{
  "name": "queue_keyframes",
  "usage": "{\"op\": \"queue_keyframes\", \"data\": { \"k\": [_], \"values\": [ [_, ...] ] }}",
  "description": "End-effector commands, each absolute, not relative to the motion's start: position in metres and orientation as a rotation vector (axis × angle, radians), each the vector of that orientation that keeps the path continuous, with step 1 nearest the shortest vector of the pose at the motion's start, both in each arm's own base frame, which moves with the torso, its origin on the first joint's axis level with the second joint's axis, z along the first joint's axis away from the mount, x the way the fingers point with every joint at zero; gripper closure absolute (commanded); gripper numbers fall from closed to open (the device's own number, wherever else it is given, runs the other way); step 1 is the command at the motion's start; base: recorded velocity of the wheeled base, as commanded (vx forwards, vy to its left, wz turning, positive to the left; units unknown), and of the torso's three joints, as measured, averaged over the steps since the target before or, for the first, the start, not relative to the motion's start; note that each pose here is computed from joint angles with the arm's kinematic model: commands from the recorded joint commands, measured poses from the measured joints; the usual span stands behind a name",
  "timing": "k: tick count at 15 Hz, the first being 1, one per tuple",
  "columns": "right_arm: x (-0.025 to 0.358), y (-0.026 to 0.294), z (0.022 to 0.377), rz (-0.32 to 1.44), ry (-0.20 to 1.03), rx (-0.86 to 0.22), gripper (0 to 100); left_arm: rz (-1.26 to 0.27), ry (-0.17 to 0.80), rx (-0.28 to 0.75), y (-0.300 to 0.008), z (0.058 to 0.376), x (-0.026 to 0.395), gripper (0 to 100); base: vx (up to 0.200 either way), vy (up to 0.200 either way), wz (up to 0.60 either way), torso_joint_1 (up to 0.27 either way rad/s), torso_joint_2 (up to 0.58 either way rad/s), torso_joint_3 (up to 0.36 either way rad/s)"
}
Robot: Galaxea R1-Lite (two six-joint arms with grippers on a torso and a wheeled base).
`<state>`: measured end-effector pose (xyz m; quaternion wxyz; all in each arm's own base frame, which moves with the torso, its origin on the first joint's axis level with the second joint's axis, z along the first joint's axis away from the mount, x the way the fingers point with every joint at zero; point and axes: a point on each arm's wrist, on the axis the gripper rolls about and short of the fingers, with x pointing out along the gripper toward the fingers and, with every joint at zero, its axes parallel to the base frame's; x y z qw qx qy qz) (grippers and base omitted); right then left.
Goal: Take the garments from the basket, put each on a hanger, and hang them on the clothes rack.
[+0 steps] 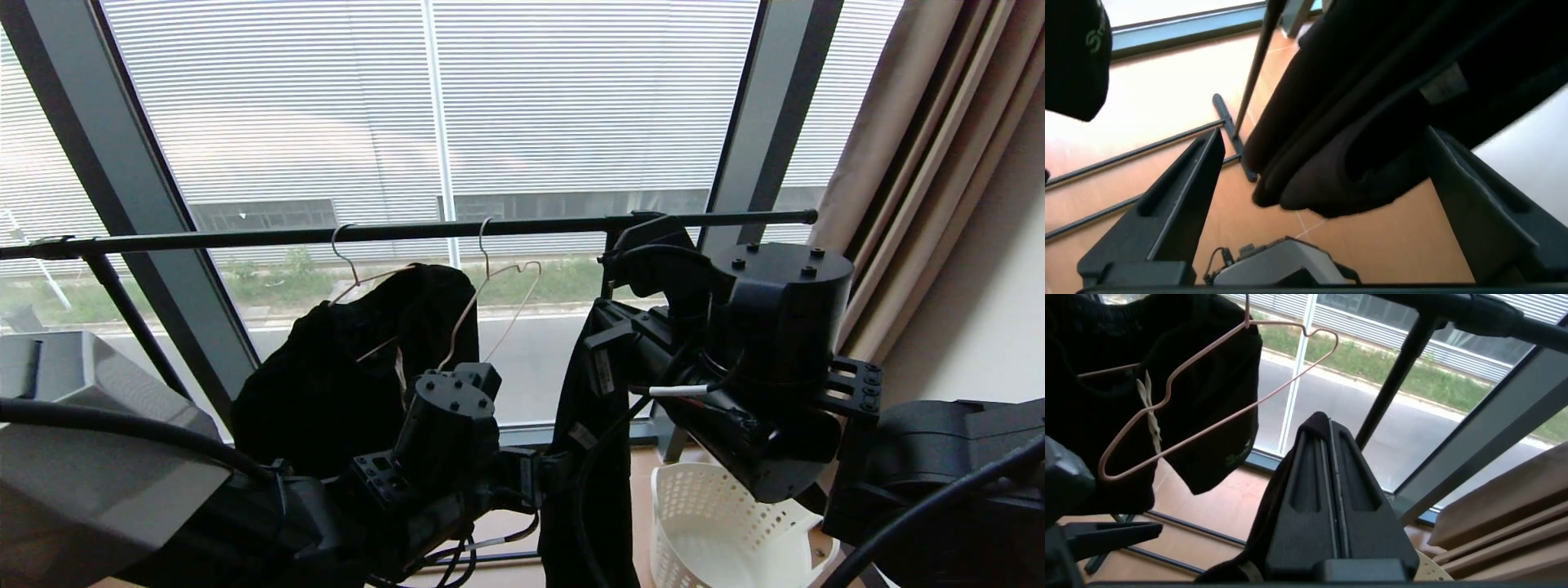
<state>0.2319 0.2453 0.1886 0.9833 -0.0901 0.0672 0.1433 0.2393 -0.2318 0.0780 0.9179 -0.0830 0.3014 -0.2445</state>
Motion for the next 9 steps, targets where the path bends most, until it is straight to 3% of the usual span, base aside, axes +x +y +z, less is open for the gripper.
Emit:
{"op": "queue_keyframes", "data": {
  "k": [1,9],
  "values": [
    [0.230,0.244,0.193,0.290,0.127,-0.170,100,-0.483,0.626,-0.165,-0.235,0.069,0.243,0,0.000,0.000,0.00,0.000,0.00,0.000],
    [0.228,0.241,0.200,0.276,0.109,-0.156,100,-0.419,0.637,-0.128,-0.236,0.055,0.245,0,0.000,0.000,0.00,0.000,0.00,0.000]
  ]
}}
